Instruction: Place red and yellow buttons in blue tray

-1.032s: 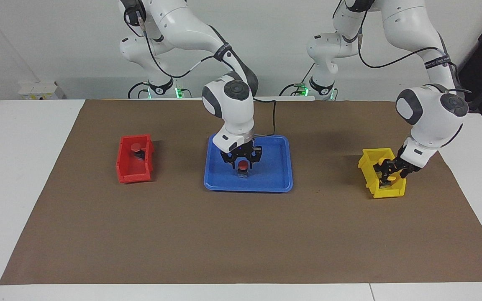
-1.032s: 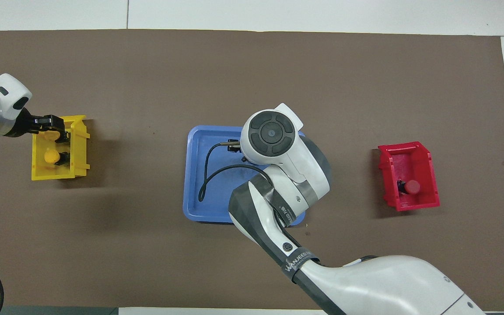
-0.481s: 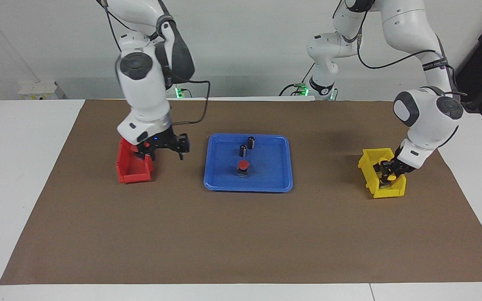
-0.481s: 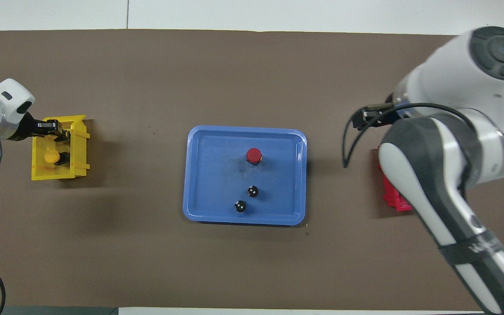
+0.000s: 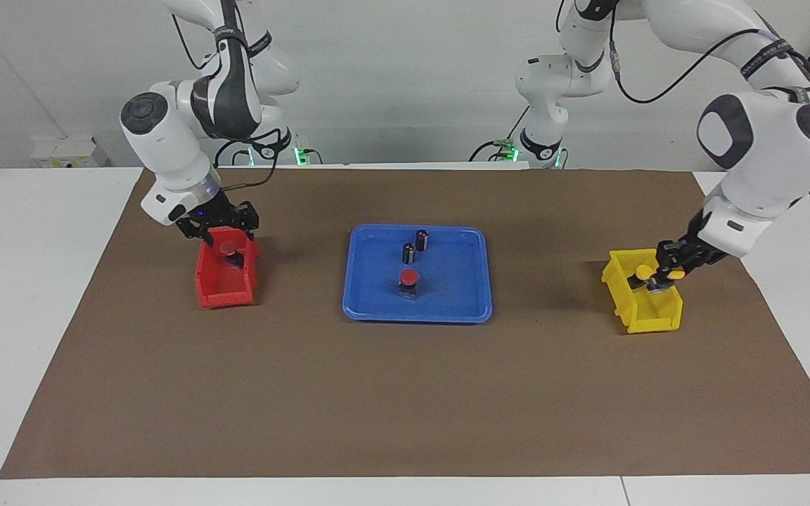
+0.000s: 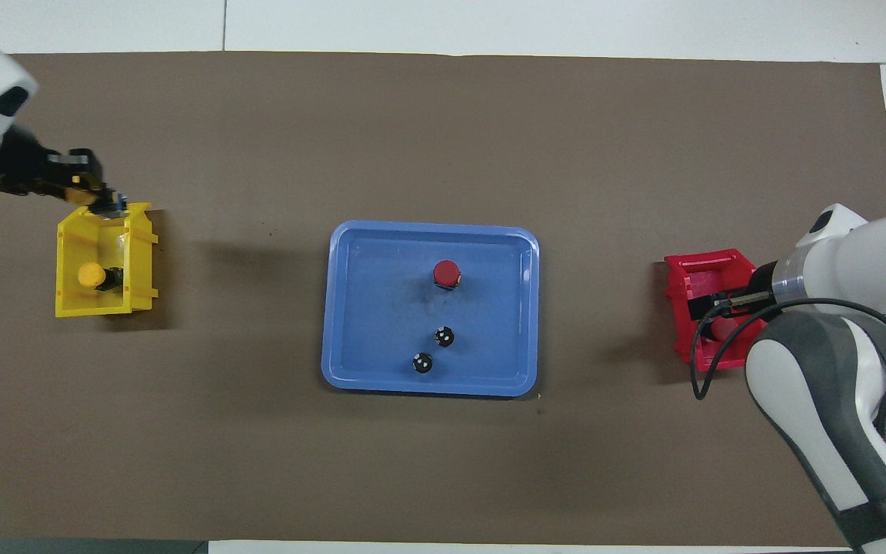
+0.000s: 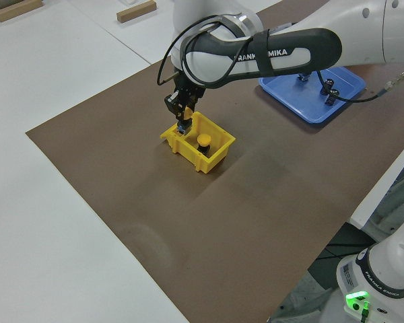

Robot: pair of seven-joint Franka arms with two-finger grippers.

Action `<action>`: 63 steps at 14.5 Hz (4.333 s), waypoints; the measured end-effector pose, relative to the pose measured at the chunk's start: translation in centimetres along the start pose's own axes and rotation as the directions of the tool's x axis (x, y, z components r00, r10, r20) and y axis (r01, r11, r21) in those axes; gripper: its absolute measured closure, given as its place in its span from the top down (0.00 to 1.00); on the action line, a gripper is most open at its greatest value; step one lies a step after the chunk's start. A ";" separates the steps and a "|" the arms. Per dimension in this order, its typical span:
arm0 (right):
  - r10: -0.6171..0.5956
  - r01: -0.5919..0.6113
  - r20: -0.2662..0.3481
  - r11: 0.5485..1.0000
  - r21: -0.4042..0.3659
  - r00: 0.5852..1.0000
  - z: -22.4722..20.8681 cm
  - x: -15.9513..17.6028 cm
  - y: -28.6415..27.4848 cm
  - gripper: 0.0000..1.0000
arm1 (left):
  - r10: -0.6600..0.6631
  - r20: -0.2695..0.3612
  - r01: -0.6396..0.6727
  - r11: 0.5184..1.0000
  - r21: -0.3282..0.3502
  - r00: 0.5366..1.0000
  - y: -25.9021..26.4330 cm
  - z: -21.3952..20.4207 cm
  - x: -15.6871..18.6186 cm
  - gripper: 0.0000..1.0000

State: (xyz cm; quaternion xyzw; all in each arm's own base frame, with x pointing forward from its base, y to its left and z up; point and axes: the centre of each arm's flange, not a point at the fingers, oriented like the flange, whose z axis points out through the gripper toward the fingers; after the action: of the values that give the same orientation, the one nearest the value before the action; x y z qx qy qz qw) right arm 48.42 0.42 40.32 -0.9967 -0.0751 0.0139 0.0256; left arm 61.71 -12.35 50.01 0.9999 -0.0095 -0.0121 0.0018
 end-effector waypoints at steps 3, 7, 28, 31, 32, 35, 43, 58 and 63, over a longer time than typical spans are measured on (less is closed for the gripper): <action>-0.039 0.039 -0.043 0.999 -0.014 0.998 2.0 -1.5 2.4 0.83 | 0.047 -0.001 -0.047 0.999 -0.014 0.999 14.5 2.6 -3.5 0.41; -0.059 0.058 -0.057 0.998 -0.021 0.997 3.1 -2.1 3.0 0.72 | 0.062 -0.005 -0.062 0.998 -0.029 0.998 23.2 7.3 -7.8 0.41; -0.079 0.079 0.028 0.997 0.010 0.996 2.2 -0.8 2.8 0.38 | -0.040 0.037 0.039 0.999 0.014 0.999 12.9 2.9 -4.8 0.95; -0.095 0.093 0.066 0.995 0.030 0.993 -4.4 2.6 2.0 0.38 | 0.014 0.037 -0.014 1.000 -0.013 0.999 0.8 -2.4 -3.9 1.00; -0.092 0.090 0.078 0.996 0.027 0.993 -6.2 3.7 0.8 0.38 | 0.034 0.028 -0.034 0.999 -0.023 0.999 -2.7 -4.0 -4.2 1.00; -0.039 0.041 0.113 0.999 -0.016 0.993 -11.1 6.8 -6.2 0.38 | 0.059 -0.004 -0.059 0.998 -0.037 0.998 -10.2 -5.7 -5.4 1.00; 0.145 -0.146 -0.057 0.989 -0.006 0.988 -6.8 11.5 -26.9 0.38 | 0.037 -0.064 -0.038 0.999 -0.025 0.997 -16.7 6.9 -6.1 0.77; 0.129 -0.130 -0.040 0.991 -0.009 0.991 8.6 10.0 -28.1 0.48 | 0.046 -0.072 -0.047 0.999 -0.012 0.996 -16.9 14.2 -7.6 0.41; 0.231 -0.232 -0.062 0.973 -0.013 0.971 -2.9 13.0 -22.3 1.00 | 0.063 -0.003 -0.063 0.998 -0.021 0.998 -16.4 6.1 -4.0 0.41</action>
State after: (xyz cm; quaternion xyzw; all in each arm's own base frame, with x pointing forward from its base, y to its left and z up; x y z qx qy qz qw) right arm 57.99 24.24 44.10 -0.9989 0.0424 -0.0139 0.0160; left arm 57.87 4.14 43.92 0.9990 -0.0409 -0.0109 0.0126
